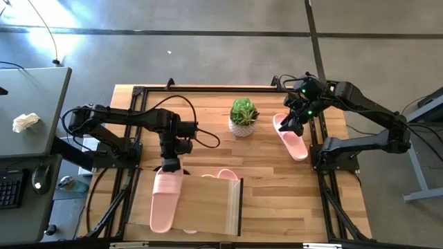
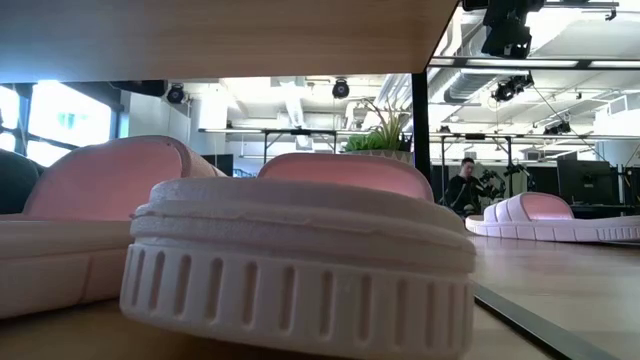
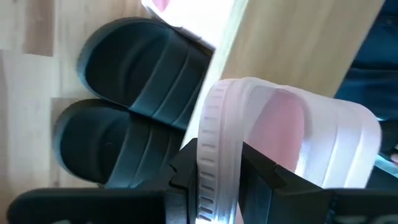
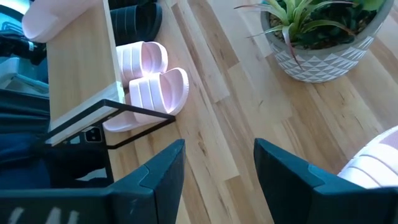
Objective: Pick and place slides into the shelf
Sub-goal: Put the pink slide on the shelf
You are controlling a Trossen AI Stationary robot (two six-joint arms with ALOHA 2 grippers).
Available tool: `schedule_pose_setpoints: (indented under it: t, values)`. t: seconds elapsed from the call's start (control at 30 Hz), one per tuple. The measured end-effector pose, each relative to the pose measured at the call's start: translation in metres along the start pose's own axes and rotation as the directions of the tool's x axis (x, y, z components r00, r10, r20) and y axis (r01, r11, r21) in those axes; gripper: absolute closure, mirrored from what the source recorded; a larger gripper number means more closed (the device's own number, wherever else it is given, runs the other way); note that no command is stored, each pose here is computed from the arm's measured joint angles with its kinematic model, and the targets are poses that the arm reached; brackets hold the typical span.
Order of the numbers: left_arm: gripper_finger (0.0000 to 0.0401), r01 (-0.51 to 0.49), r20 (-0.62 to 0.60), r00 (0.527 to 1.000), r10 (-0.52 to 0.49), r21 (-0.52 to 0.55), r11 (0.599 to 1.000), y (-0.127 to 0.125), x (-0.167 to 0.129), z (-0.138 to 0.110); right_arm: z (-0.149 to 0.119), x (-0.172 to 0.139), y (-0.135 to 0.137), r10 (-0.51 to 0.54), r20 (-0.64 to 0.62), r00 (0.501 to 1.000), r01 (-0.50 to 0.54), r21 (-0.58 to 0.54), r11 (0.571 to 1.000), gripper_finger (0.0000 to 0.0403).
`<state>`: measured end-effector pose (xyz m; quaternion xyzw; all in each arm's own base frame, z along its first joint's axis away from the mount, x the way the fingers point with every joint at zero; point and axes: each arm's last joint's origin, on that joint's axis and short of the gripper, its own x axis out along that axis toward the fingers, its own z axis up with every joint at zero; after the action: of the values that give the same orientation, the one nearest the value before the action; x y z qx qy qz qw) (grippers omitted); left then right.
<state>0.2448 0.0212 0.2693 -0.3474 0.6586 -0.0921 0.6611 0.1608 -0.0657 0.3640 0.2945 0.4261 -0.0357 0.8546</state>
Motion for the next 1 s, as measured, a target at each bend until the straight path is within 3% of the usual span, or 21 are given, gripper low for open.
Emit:
schedule_pose_setpoints:
  t: [0.2, 0.43, 0.6, 1.0]
  values:
    - [0.031, -0.021, 0.003, 1.0, 0.021, -0.003, 1.0, 0.0002, 0.0003, -0.0001, 0.0, 0.0, 0.0, -0.001, 0.0, 1.0, 0.001, 0.0, 1.0, 0.0222]
    - [0.0216, -0.007, -0.006, 1.0, 0.007, -0.03, 1.0, -0.0012, 0.0011, -0.0008, 0.0001, 0.0, -0.0002, -0.006, 0.002, 1.0, 0.006, -0.006, 1.0, 0.0222]
    - [0.0173, 0.014, -0.001, 1.0, -0.014, -0.024, 1.0, -0.0015, 0.0008, 0.0002, 0.0009, 0.0, -0.0009, -0.034, 0.013, 0.999, 0.034, -0.01, 0.999, 0.0222]
    - [0.0135, -0.17, 0.045, 0.984, 0.171, -0.026, 0.985, 0.0038, 0.0003, 0.0015, 0.0008, -0.0001, -0.0021, -0.074, 0.018, 0.997, 0.074, -0.033, 0.997, 0.0222]
